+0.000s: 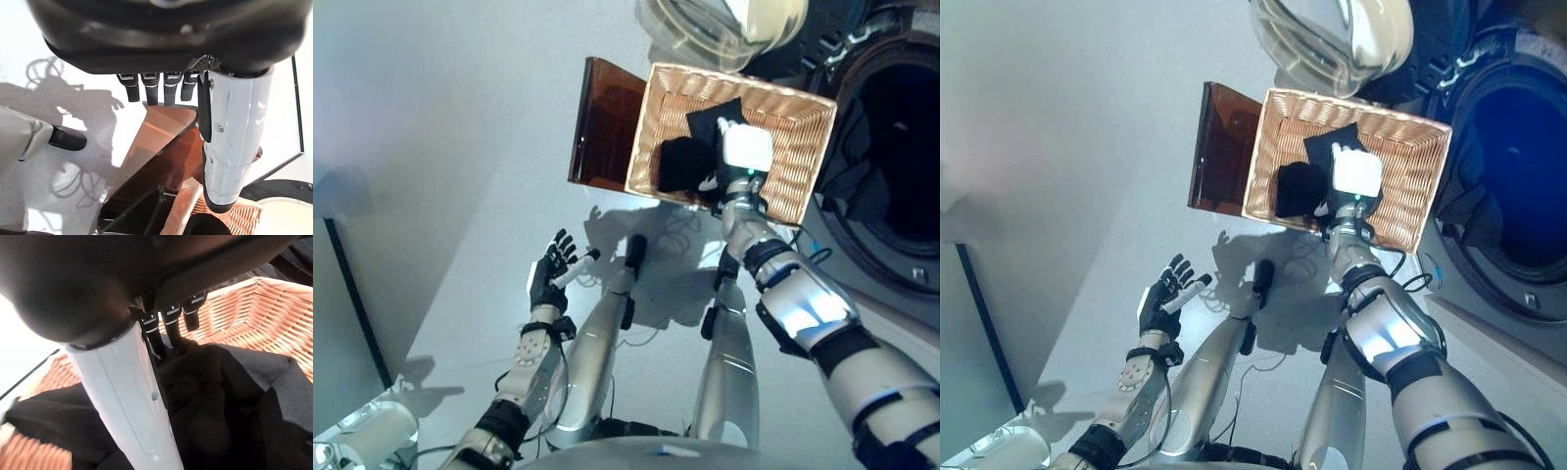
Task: Pick up the clothes and place them into the washing machine
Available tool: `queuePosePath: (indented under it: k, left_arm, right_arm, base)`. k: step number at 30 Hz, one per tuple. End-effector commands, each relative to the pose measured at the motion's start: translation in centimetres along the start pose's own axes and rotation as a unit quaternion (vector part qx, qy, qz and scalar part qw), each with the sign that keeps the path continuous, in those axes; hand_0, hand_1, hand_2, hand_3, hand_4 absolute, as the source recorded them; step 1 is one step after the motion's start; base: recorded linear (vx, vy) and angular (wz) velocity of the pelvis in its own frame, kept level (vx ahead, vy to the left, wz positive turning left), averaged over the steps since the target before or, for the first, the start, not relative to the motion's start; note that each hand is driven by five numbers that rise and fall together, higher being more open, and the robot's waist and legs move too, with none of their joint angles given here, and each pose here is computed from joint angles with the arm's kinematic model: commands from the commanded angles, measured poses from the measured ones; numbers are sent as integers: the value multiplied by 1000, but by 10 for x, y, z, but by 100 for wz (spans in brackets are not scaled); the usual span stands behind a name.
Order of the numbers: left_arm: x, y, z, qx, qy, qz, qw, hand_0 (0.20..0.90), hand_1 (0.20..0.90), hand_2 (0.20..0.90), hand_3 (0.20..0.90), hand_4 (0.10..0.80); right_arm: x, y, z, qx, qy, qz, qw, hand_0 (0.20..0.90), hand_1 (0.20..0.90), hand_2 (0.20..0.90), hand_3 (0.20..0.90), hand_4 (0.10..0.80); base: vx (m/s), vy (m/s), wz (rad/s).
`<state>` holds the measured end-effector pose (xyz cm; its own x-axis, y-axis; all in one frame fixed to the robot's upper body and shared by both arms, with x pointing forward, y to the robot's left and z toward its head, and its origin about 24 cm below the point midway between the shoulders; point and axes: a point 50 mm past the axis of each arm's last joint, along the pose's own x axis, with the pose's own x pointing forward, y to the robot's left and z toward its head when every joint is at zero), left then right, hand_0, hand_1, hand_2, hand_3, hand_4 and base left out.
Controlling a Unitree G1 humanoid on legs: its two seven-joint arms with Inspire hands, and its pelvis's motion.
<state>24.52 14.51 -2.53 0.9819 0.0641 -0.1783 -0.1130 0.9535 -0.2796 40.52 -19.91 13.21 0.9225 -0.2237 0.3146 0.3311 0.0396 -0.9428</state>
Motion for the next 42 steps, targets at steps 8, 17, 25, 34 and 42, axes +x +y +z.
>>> queuePosePath:
  k: [8,17,25,34,42]
  left_arm:
    - [-10,4,29,-16,-73,-24,997,900,900,900,900,800]
    - [-13,0,32,-21,-80,-35,996,900,900,900,900,800]
    - [-11,1,33,-19,-80,-33,996,900,900,900,900,800]
    - [-10,3,33,-23,-83,-22,996,900,900,900,900,800]
    - [-11,7,32,-21,-81,-13,996,900,900,900,900,800]
  right_arm:
    - [37,-69,-23,-29,31,-110,993,900,900,900,900,800]
    - [45,-90,-30,-52,32,-138,989,900,900,900,900,800]
    - [51,-105,-30,-37,30,-146,988,200,200,200,200,300]
    - [53,-112,-26,-3,27,-158,987,200,200,200,200,300]
    - [52,-110,-27,25,32,-161,986,200,200,200,200,300]
  base:
    - [-13,9,2]
    - [0,0,0]
    - [8,-1,0]
    - [0,0,0]
    - [0,-2,-2]
